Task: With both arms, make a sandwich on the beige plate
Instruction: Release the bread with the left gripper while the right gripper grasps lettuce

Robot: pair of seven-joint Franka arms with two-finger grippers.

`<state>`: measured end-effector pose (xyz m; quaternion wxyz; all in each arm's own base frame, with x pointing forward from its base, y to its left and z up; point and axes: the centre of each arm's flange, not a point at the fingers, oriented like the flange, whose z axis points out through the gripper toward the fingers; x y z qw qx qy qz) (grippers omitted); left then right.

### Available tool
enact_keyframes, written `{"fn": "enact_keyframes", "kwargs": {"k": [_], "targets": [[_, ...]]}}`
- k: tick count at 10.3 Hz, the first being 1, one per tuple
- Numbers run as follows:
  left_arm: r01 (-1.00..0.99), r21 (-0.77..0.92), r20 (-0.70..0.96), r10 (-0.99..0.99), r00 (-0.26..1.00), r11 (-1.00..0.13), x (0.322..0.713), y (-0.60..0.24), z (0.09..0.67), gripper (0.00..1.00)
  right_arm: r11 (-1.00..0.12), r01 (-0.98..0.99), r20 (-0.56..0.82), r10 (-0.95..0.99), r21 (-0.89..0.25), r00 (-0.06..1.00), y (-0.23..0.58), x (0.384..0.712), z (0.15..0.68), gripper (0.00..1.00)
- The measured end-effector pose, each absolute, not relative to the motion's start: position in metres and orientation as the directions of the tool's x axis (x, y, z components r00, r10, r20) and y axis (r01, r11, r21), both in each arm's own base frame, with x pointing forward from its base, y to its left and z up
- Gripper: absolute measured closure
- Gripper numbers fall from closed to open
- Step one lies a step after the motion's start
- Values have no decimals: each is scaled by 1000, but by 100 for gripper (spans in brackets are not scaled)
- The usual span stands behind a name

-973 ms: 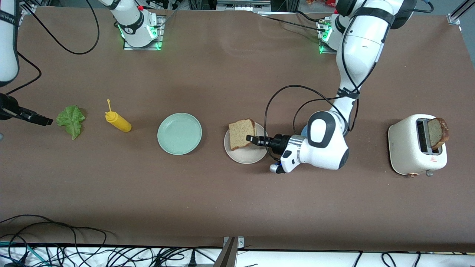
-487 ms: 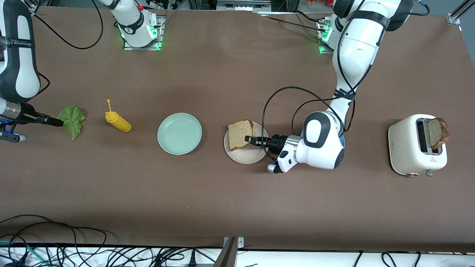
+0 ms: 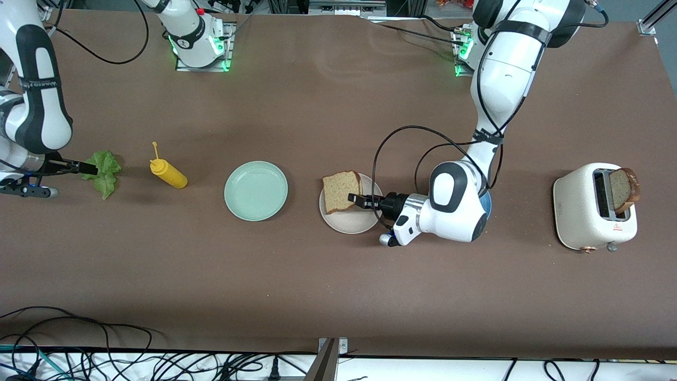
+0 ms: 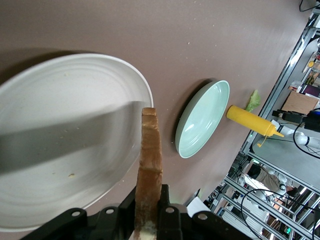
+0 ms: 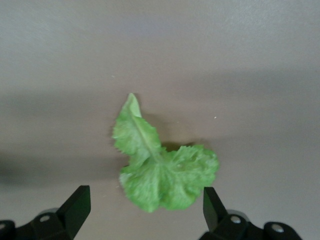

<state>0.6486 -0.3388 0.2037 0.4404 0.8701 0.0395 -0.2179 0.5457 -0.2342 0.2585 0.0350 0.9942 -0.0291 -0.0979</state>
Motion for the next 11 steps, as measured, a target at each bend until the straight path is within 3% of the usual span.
{"fn": "enact_keyframes", "kwargs": {"k": [3,6,7,10,11], "targets": [[256,741,-414,-122,902,-621,649,-335,198,42,-997,56,-180,45,58,983,-247,541,226,0],[233,715,-397,-108,911,-659,658,-314,196,4,-993,109,-135,115,-50,984,-256,533,191,0],[232,707,-391,-96,915,-668,664,-301,197,0,-991,119,-142,126,-62,982,-259,529,182,0],[221,691,-379,-85,921,-688,672,-282,197,0,-987,143,-148,152,-70,977,-262,526,176,1],[202,676,-369,-88,925,-709,675,-273,199,0,-987,146,-148,155,-70,977,-263,526,176,15]]}}
